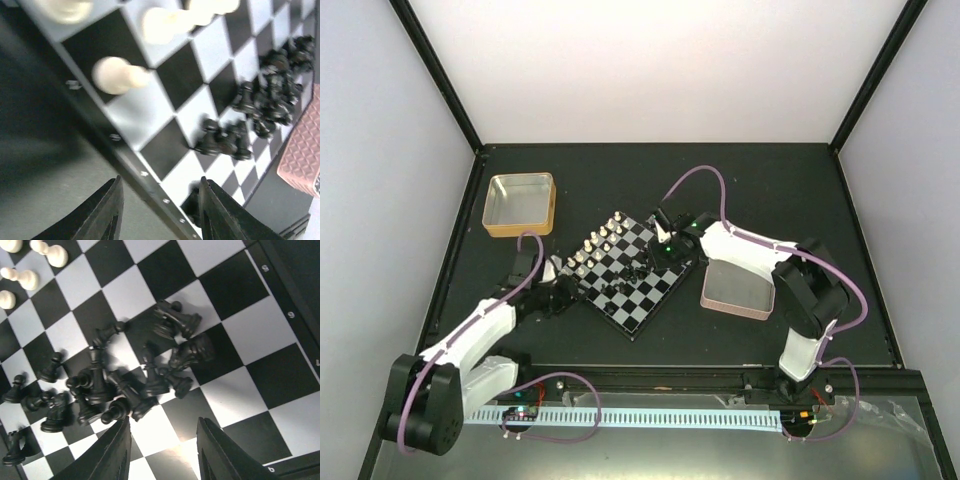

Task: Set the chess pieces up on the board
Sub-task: Pick up the chess piece from the chessboard.

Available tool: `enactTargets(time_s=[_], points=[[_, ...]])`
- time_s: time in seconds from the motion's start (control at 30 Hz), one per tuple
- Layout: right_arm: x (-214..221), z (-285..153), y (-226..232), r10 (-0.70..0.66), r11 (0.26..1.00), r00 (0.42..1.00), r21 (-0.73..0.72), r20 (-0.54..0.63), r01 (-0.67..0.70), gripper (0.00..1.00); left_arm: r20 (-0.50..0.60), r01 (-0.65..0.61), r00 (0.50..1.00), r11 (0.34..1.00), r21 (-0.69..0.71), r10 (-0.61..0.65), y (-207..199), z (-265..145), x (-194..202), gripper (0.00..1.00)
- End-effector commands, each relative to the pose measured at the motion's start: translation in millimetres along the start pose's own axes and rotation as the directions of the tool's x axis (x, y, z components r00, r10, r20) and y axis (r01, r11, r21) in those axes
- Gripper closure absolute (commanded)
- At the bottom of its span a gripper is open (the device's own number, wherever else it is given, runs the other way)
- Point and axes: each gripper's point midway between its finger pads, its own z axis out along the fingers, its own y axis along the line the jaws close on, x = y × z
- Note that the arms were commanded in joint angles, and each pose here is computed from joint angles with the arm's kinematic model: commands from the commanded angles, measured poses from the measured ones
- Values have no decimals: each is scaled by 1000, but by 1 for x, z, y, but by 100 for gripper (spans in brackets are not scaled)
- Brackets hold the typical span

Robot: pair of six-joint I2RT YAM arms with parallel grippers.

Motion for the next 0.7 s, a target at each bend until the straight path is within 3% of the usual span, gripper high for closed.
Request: enactTargets(time_s=[0.0, 0.13, 0.33, 0.67], points=[[-5, -6, 9, -19, 1000, 1000, -7, 14, 19, 62, 29, -171, 985, 985, -6, 171, -36, -12, -6, 55], [-5, -8, 7, 8, 1000, 1000, 0, 29, -8, 63, 9, -264, 964, 956, -125, 267, -50, -5, -2, 55], [1, -12, 3, 22, 1000, 999, 3, 41, -22, 64, -13, -310, 946, 894, -324, 323, -47, 8, -7, 58], [9, -17, 1, 27, 1000, 998, -5, 53, -27, 68, -81, -372, 926, 855, -361, 368, -54, 26, -5, 62]])
